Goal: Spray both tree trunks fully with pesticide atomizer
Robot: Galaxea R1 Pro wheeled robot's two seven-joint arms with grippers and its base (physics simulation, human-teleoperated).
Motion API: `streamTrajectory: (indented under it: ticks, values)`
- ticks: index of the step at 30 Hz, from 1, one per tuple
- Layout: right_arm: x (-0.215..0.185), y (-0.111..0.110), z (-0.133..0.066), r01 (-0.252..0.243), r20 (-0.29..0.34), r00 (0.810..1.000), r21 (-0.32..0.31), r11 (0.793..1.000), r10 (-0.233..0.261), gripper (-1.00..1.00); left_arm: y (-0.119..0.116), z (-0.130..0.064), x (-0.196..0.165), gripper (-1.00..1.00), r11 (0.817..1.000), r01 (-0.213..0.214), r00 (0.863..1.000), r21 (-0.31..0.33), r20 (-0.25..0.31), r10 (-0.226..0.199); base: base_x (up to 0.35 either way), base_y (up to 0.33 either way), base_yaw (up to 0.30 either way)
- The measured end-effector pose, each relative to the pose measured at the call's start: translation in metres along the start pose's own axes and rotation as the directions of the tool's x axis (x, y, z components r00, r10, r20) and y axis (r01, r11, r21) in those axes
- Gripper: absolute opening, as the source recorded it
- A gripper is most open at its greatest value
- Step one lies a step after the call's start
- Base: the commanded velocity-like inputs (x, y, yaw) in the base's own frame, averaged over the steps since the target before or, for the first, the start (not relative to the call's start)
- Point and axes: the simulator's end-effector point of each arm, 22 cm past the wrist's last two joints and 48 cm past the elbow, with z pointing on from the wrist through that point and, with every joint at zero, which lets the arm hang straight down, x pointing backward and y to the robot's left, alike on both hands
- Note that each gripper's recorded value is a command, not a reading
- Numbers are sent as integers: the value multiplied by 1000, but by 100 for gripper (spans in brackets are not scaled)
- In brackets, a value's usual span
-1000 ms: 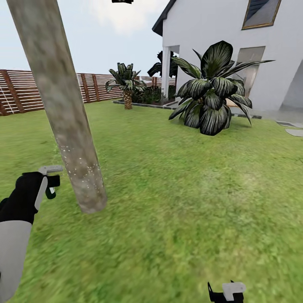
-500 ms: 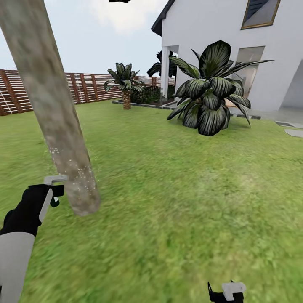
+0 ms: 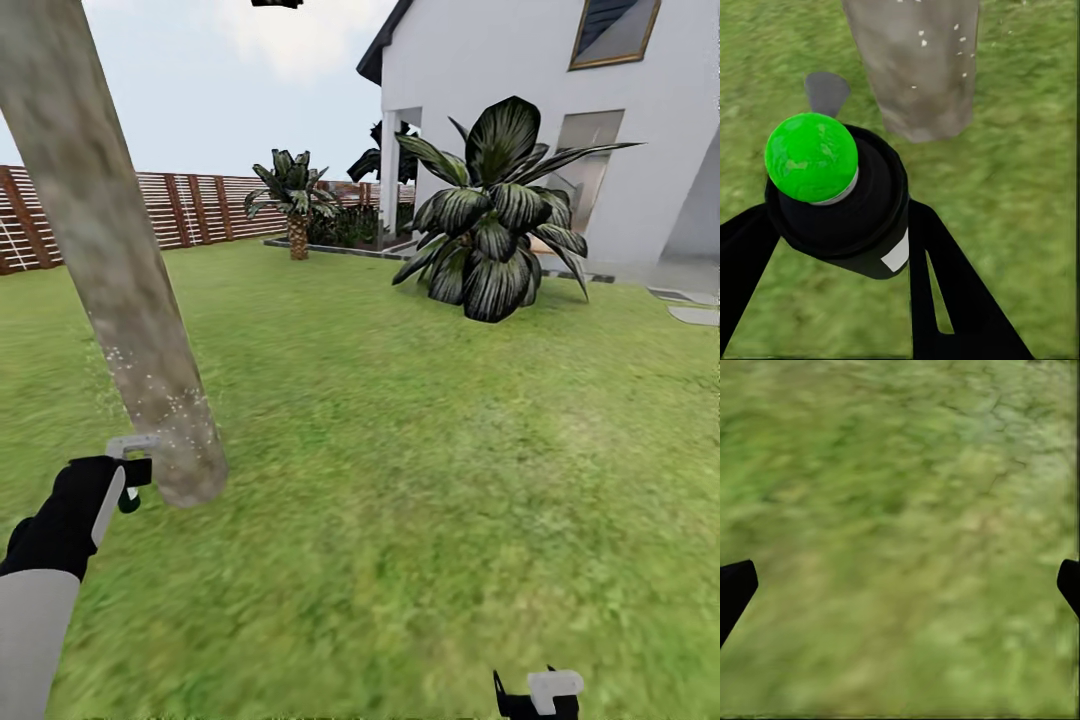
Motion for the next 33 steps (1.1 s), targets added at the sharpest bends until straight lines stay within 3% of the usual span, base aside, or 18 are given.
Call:
streamTrajectory:
  ticks: [13, 19, 23, 33]
  values:
    - [0, 0, 0, 0, 1, 1000, 0, 1000, 0, 100, -1, 5, 12, -100, 1000, -6, 1000, -1, -27, 6, 54, -247, 0]
    - [0, 0, 0, 0, 0, 1000, 0, 1000, 0, 100, -3, 24, 56, -100, 1000, -11, 994, 5, -111, 12, 5, -39, 0]
    - [0, 0, 0, 0, 0, 1000, 0, 1000, 0, 100, -6, 36, 78, -100, 1000, -11, 993, 12, -119, 12, 0, -1, 0]
    - [0, 0, 0, 0, 0, 1000, 0, 1000, 0, 100, 0, 40, 102, -100, 1000, -25, 990, 6, -137, 25, 0, 0, 0]
